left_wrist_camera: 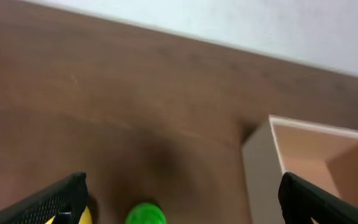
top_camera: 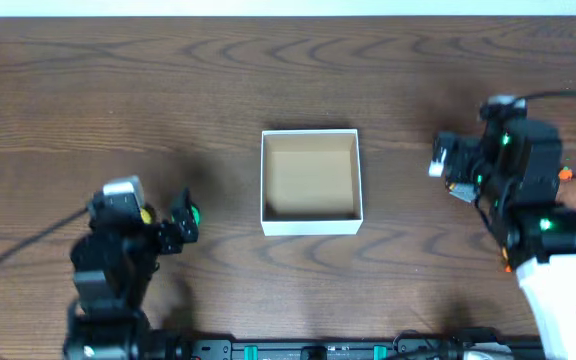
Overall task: Pack container
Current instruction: 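Move right gripper down over the yellow-grey toy truck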
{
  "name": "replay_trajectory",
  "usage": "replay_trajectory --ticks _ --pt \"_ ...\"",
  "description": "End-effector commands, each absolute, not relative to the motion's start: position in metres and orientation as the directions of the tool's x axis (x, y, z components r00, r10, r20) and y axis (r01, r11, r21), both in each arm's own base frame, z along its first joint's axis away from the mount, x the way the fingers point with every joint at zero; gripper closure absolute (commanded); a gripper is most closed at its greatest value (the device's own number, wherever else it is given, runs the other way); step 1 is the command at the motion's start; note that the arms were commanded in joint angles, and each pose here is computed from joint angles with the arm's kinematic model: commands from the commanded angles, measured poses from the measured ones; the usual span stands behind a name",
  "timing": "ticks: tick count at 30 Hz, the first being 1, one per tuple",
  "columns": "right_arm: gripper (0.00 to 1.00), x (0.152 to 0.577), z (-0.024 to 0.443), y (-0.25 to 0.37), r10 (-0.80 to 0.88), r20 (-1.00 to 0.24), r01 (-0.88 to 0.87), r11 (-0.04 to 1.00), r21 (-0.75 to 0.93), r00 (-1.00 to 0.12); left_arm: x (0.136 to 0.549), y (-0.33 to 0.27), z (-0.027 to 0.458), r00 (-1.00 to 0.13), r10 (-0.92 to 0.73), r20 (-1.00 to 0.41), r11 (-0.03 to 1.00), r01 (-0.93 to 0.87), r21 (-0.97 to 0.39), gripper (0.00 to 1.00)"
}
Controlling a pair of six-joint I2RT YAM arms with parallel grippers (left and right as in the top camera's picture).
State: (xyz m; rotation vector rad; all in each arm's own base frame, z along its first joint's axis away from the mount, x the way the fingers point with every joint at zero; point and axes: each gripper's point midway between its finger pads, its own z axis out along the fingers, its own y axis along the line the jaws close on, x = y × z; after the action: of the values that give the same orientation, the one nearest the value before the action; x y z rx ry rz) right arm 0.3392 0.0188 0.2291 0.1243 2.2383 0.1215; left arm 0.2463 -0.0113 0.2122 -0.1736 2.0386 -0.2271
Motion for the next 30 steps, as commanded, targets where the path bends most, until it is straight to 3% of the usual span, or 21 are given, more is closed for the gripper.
replay_trajectory --ticks 1,6,13,20,30 --pt "0.01 0.351 0.250 0.029 0.100 -0.782 -0.026 0.989 0.147 -0.616 0.256 -0.033 0.231 -0.573 -0.232 -0.786 0.948 0.046 -0.313 0.02" --pt "0.01 0.348 0.232 -0.011 0.397 -0.642 0.307 0.917 0.255 -0.656 0.262 -0.032 0.226 -0.777 -0.240 -0.581 0.945 -0.051 -0.323 0.02" --pt "0.01 0.337 0.172 -0.047 0.504 -0.449 0.475 0.860 0.185 -0.738 0.274 -0.032 0.207 -0.876 -0.245 -0.415 0.942 -0.114 -0.315 0.02" --pt "0.01 0.342 0.119 -0.055 0.525 -0.319 0.516 0.848 0.120 -0.789 0.274 -0.032 0.201 -0.889 -0.245 -0.386 0.941 -0.123 -0.315 0.02" --pt "0.01 0.375 0.111 -0.054 0.481 -0.383 0.455 0.876 0.162 -0.789 0.274 -0.032 0.200 -0.889 -0.245 -0.386 0.941 -0.123 -0.315 0.02"
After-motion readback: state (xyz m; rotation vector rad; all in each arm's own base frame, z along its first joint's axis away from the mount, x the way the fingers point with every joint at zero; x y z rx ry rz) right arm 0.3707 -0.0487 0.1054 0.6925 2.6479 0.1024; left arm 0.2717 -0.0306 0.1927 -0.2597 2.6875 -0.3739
